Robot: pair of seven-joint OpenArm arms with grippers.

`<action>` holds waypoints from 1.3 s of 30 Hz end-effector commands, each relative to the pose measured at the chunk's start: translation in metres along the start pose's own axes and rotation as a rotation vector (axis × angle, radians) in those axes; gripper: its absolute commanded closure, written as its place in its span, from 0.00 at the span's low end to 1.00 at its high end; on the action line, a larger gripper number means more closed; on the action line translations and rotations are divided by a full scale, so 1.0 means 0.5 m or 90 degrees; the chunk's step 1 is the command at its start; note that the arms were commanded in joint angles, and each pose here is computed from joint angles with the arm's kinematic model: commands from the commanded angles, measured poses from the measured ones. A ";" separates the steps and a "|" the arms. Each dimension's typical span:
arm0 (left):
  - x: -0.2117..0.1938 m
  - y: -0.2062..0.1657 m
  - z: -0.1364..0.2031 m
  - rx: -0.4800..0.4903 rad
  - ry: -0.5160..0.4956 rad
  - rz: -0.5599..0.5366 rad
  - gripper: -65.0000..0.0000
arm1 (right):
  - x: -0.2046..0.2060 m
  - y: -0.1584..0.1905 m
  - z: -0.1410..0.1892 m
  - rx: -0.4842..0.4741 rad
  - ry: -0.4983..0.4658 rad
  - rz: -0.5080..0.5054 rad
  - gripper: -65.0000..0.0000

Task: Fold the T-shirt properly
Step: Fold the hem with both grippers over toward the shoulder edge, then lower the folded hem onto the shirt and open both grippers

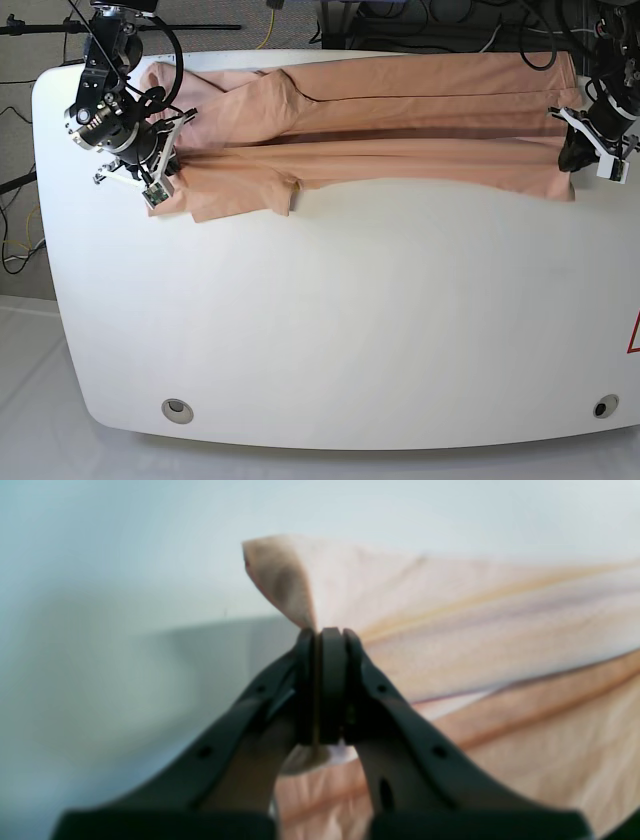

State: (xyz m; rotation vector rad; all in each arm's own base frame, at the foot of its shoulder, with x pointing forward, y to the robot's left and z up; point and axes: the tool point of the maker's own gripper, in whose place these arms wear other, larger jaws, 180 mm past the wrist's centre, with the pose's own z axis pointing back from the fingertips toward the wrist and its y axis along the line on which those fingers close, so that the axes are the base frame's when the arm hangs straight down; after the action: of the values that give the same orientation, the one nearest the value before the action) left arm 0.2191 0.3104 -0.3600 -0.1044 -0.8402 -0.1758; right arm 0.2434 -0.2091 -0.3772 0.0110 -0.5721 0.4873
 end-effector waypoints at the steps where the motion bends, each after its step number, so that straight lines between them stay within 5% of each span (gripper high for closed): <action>1: 0.025 0.017 0.008 0.015 -0.019 -0.012 0.97 | 0.012 -0.027 0.011 -0.028 -0.004 0.008 1.00; 7: 0.034 0.027 0.002 0.034 -0.019 -0.010 0.96 | 0.013 -0.031 0.011 -0.028 0.006 0.008 0.89; 13: 0.025 0.030 -0.004 0.044 0.002 -0.011 0.95 | 0.011 -0.033 0.011 -0.028 0.009 0.006 0.65; 15: 0.011 0.030 -0.006 0.047 0.024 -0.019 0.88 | 0.009 -0.031 0.012 -0.027 0.001 0.001 0.54; 27: 0.018 0.044 -0.010 0.065 0.042 -0.041 0.46 | 0.014 -0.041 0.016 -0.034 -0.003 -0.001 0.48; 39: 0.074 0.042 -0.026 0.066 0.009 -0.054 0.37 | 0.053 -0.049 0.019 -0.040 -0.040 -0.001 0.48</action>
State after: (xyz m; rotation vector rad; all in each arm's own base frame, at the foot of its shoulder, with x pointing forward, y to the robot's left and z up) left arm 0.2385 0.3255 -0.3610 0.0213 -0.7755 -0.1880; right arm 0.2512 -0.2218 -0.3704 -0.0219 -0.5719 0.4590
